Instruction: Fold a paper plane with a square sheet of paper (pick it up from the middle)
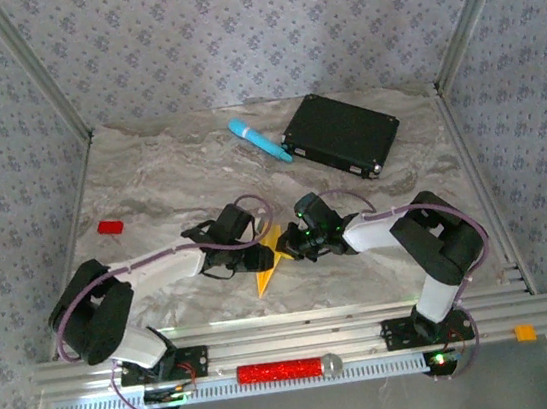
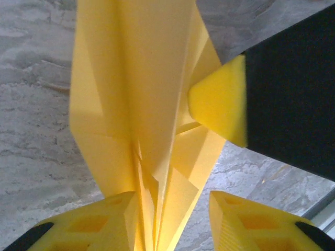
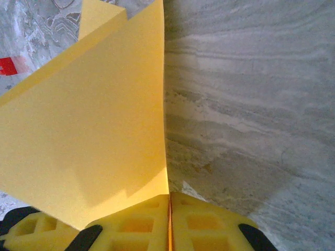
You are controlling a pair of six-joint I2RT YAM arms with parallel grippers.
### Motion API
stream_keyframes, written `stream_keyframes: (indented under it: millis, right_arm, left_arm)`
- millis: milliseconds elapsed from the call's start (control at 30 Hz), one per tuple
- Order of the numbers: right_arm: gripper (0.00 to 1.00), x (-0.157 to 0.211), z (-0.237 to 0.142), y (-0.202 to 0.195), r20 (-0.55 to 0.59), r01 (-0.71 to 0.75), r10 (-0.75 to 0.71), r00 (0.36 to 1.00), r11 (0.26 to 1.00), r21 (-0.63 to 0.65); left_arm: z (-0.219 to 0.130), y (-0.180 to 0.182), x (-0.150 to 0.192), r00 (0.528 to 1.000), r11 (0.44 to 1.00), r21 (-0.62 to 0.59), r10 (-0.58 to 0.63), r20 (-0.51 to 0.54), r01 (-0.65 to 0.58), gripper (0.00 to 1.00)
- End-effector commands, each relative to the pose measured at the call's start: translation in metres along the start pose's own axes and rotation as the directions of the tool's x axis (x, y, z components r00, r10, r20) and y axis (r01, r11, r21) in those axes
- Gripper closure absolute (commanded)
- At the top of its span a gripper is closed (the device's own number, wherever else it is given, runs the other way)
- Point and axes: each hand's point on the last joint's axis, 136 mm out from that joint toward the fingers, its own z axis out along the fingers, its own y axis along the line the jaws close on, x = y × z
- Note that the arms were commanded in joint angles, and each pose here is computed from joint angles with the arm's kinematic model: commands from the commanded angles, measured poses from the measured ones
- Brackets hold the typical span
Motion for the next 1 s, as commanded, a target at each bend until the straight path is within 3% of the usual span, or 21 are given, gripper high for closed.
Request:
stream_keyframes:
  millis: [0,600,967]
  right_arm:
    - [0.9,0.002,-0.002,0.0,-0.004,-0.006,0.006,1.0,1.0,-0.004]
    - [0.9,0.002,-0.004,-0.001,-0.001,-0.009,0.009,1.0,1.0,-0.004]
    - [0.9,0.002,-0.005,-0.003,0.001,-0.013,0.013,1.0,1.0,0.0]
  left_arm:
    - [0.001,-0.005,-0.003,1.0,1.0,0.009,0.025,-0.004,-0.024,0.6]
    - [0.011,-0.008,0.0,0.998,0.999,0.002,0.045,-0.034,-0.045,0.6]
    - [0.015,0.0,0.002,0.997,0.997,-0.063,0.048,-0.057,-0.052,0.79]
